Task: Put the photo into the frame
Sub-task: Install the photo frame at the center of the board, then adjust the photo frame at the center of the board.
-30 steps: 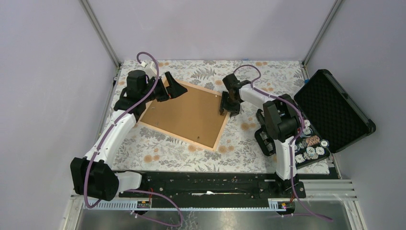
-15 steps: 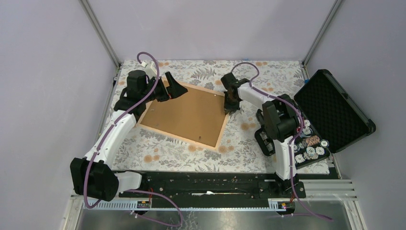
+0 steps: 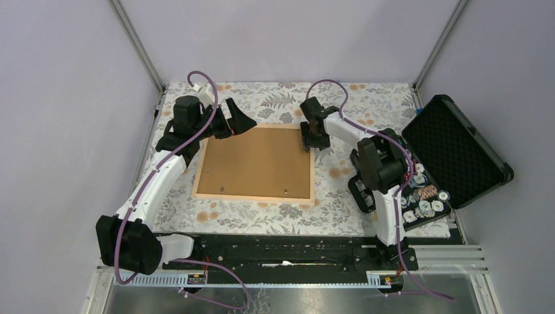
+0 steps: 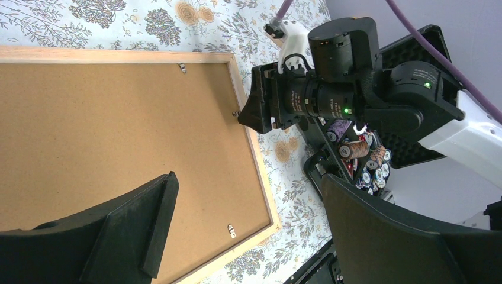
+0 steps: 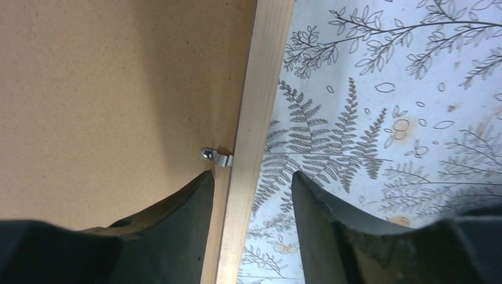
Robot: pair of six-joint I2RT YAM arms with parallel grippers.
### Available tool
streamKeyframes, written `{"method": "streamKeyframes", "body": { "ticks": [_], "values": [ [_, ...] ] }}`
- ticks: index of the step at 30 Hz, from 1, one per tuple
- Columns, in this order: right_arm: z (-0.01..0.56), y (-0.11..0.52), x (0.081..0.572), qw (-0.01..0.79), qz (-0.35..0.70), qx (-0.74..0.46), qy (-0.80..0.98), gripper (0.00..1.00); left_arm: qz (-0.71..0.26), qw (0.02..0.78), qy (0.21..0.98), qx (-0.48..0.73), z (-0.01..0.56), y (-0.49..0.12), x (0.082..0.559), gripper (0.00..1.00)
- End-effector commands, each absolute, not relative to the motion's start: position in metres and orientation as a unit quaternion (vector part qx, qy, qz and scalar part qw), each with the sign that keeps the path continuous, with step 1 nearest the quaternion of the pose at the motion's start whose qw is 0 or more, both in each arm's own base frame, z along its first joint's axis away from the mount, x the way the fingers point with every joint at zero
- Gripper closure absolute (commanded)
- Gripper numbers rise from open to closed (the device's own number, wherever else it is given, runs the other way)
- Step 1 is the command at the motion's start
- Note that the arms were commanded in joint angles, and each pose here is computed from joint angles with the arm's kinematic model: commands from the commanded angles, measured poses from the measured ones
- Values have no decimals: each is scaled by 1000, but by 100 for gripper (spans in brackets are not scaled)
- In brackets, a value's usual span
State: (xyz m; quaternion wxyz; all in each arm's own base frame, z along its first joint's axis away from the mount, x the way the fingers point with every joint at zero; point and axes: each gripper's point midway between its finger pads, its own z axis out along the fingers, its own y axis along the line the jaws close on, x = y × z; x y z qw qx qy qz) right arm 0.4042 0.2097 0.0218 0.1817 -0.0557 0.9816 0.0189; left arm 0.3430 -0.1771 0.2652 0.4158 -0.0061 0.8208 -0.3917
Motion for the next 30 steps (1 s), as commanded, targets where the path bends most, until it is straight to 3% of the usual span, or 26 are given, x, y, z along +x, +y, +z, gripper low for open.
{"method": "streamKeyframes", "body": {
  "ticks": [1,5,11,17,25,30],
  "values": [
    [67,205,408,230,14,-70,971,40,-395,444,804,9,287,-178,344,1],
    [64,204,393,216,25,-62,974,40,-395,443,805,9,286,-178,344,1],
    [43,223,361,174,102,-44,978,52,-397,441,805,10,286,-179,344,1],
    [24,226,351,155,109,-44,981,56,-397,438,807,8,283,-180,344,1],
    [22,195,396,209,1,-86,974,88,-395,438,807,6,282,-179,345,1],
    [33,195,450,261,5,-146,954,97,-395,439,807,7,282,-179,345,1]
  ]
}}
